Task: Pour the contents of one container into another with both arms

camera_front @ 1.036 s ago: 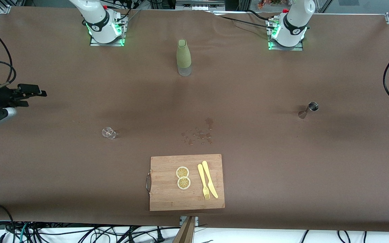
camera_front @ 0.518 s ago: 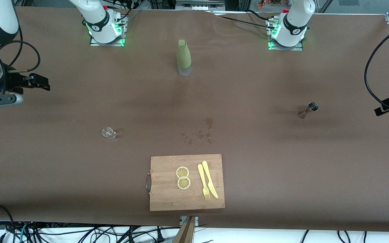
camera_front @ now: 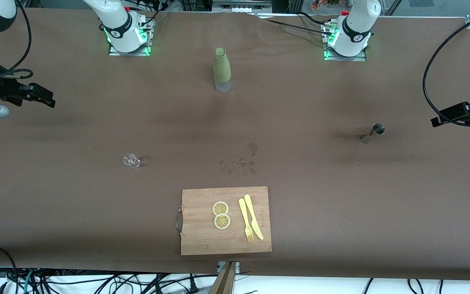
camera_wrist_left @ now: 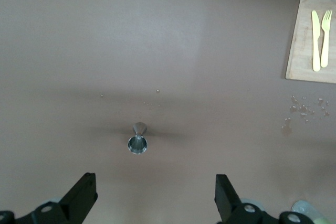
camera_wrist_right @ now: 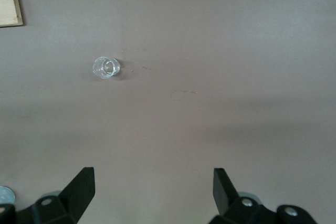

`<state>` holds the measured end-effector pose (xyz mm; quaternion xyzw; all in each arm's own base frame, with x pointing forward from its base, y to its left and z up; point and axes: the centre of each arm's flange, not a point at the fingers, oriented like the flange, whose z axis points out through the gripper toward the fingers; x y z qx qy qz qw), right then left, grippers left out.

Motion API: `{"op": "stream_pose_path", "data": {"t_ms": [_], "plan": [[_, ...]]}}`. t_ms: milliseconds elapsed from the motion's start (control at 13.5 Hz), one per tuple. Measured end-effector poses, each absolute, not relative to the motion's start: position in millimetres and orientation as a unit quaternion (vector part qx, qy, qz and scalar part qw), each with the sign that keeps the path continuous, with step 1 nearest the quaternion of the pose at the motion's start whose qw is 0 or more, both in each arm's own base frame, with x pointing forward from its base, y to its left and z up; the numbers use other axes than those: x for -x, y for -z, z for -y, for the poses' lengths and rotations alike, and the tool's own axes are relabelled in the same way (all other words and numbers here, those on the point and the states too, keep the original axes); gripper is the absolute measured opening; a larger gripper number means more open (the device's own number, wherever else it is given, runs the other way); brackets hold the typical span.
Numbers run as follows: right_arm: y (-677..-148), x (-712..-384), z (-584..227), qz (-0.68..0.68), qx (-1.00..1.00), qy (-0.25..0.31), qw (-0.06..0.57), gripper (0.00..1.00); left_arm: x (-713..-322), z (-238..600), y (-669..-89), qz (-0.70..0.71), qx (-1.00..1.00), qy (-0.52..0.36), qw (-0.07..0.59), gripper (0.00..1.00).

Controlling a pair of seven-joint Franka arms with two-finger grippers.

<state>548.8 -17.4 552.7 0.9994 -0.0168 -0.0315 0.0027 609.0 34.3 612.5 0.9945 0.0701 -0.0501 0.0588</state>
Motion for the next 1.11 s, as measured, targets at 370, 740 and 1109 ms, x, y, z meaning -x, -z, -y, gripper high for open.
{"op": "stream_pose_path", "data": {"t_ms": [370, 740, 1109], "plan": [[-552, -549, 14, 0.013, -0.999, 0.033, -0.002, 1.00, -601, -12, -619, -0.048, -0.997, 0.052, 0.022, 1.00], [-552, -549, 13, 0.011, -0.999, 0.033, -0.002, 1.00, -601, -7, -617, -0.044, -0.998, 0.054, 0.011, 1.00], [-551, -549, 13, 0.011, -0.999, 0.034, -0.002, 1.00, -601, -8, -617, -0.044, -0.998, 0.054, 0.011, 1.00]]}}
